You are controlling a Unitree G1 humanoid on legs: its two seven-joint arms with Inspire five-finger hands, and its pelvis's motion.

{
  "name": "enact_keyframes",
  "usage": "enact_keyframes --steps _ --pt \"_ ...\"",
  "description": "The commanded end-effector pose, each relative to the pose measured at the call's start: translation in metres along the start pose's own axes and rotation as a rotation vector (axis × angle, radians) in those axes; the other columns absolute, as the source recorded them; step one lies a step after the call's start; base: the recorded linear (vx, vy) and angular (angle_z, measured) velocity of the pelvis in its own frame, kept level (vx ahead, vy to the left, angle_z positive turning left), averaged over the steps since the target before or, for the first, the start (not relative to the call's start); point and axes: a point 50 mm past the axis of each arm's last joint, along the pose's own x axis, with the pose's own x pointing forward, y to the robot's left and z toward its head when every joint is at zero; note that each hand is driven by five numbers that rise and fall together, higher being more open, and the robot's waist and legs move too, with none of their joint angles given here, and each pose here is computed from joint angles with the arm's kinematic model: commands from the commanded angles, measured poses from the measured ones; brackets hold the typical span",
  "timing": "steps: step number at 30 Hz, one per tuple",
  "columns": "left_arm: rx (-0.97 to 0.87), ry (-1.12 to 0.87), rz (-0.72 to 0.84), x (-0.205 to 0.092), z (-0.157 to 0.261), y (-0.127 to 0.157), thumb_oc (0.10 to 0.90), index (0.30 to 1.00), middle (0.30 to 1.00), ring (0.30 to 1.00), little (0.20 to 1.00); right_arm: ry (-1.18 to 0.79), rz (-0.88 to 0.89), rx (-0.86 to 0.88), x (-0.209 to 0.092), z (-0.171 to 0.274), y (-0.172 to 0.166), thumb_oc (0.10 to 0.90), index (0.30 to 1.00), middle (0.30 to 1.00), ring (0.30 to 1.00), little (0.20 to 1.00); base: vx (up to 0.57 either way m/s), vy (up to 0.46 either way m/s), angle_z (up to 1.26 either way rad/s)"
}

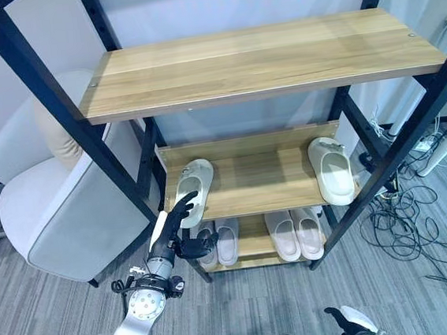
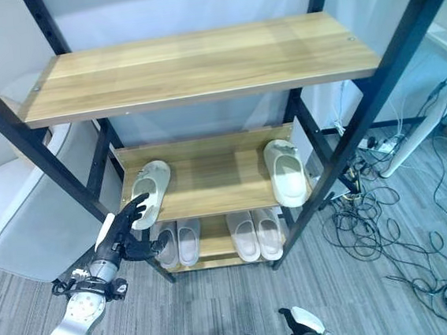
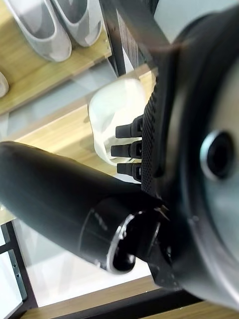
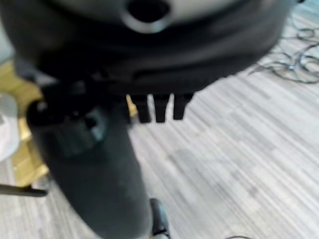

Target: Arrange the slippers neatly on the shoe rack.

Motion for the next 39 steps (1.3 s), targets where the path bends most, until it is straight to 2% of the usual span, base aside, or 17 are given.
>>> enact_keyframes --steps 1,16,19,24,31,39 --pt "0.077 -0.261 0.159 0.035 0.051 0.029 0.800 0.900 0.900 0.900 0.900 -0.034 -0.037 0.004 0.006 0.010 -0.011 0.800 0.900 0.900 0.900 0.900 0.01 0.005 -0.08" --pt "0.310 -0.299 0.259 0.060 0.067 0.059 0.800 0.900 0.900 0.900 0.900 -0.059 -0.037 -0.030 0.008 0.014 -0.016 0.800 0.900 0.900 0.900 0.900 0.01 0.005 -0.03" --pt "0.406 -0.293 0.281 0.065 0.068 0.069 0.800 0.900 0.900 0.900 0.900 -0.066 -0.037 -0.033 0.008 0.014 -0.017 0.800 0.900 0.900 0.900 0.900 0.01 0.001 -0.09" --pt "0.497 -0.276 0.310 0.066 0.066 0.079 0.800 0.900 0.900 0.900 0.900 -0.074 -0.033 -0.040 0.008 0.015 -0.017 0.800 0.900 0.900 0.900 0.900 0.00 0.001 -0.02" --pt "0.693 -0.230 0.375 0.066 0.064 0.109 0.800 0.900 0.900 0.900 0.900 -0.087 -0.032 -0.047 0.007 0.016 -0.019 0.800 0.900 0.900 0.900 0.900 0.00 0.004 -0.04" --pt "0.793 -0.199 0.414 0.067 0.063 0.124 0.800 0.900 0.900 0.900 0.900 -0.104 -0.038 -0.051 0.008 0.019 -0.022 0.800 0.900 0.900 0.900 0.900 -0.01 0.004 -0.05"
